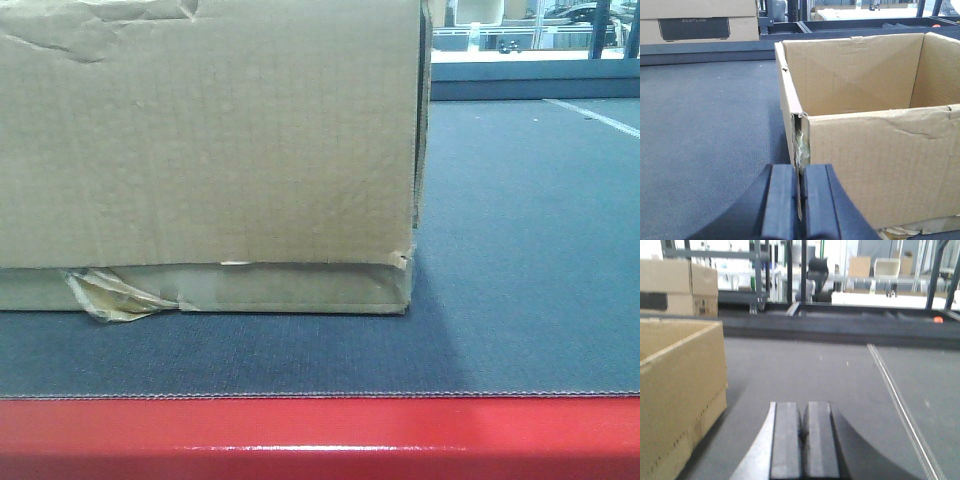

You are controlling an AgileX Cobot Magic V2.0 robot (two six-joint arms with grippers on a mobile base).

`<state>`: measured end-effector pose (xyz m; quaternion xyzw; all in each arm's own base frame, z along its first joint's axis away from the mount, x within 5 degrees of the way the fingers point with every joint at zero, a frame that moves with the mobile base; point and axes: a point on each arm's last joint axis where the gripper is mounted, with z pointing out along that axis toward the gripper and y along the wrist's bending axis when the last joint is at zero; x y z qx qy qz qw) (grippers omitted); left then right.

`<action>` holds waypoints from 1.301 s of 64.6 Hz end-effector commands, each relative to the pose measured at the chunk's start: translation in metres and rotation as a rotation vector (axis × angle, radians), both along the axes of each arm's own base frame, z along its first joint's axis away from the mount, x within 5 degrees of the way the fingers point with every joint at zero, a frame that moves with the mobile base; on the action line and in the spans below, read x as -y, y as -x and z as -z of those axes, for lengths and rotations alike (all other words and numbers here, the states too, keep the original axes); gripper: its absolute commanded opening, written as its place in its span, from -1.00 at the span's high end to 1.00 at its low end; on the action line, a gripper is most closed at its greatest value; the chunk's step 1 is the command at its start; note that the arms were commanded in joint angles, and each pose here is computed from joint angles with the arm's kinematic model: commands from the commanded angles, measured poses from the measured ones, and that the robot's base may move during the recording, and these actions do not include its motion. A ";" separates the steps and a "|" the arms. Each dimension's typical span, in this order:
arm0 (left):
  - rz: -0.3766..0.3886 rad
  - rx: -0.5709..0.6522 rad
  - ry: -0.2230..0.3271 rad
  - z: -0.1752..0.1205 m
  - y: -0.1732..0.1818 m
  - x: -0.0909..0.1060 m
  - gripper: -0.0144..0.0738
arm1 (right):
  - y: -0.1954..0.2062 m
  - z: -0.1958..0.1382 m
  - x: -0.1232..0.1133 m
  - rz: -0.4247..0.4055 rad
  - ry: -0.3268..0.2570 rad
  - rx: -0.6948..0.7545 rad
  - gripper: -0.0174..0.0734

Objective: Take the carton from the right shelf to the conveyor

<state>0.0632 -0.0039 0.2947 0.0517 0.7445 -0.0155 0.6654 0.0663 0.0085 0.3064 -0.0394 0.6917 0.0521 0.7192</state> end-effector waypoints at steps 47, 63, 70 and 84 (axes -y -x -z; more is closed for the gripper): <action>-0.049 0.085 -0.012 0.013 0.003 -0.002 0.62 | 0.001 -0.004 0.001 0.006 0.016 0.053 0.77; -0.165 0.203 0.007 0.065 0.008 -0.008 0.62 | 0.001 -0.004 0.001 0.006 0.016 0.053 0.77; -0.189 0.202 0.020 0.082 0.007 -0.009 0.62 | 0.001 -0.004 0.001 0.006 0.016 0.053 0.77; -0.191 0.166 0.023 0.085 0.007 -0.010 0.62 | 0.001 -0.004 0.001 0.006 0.016 0.053 0.77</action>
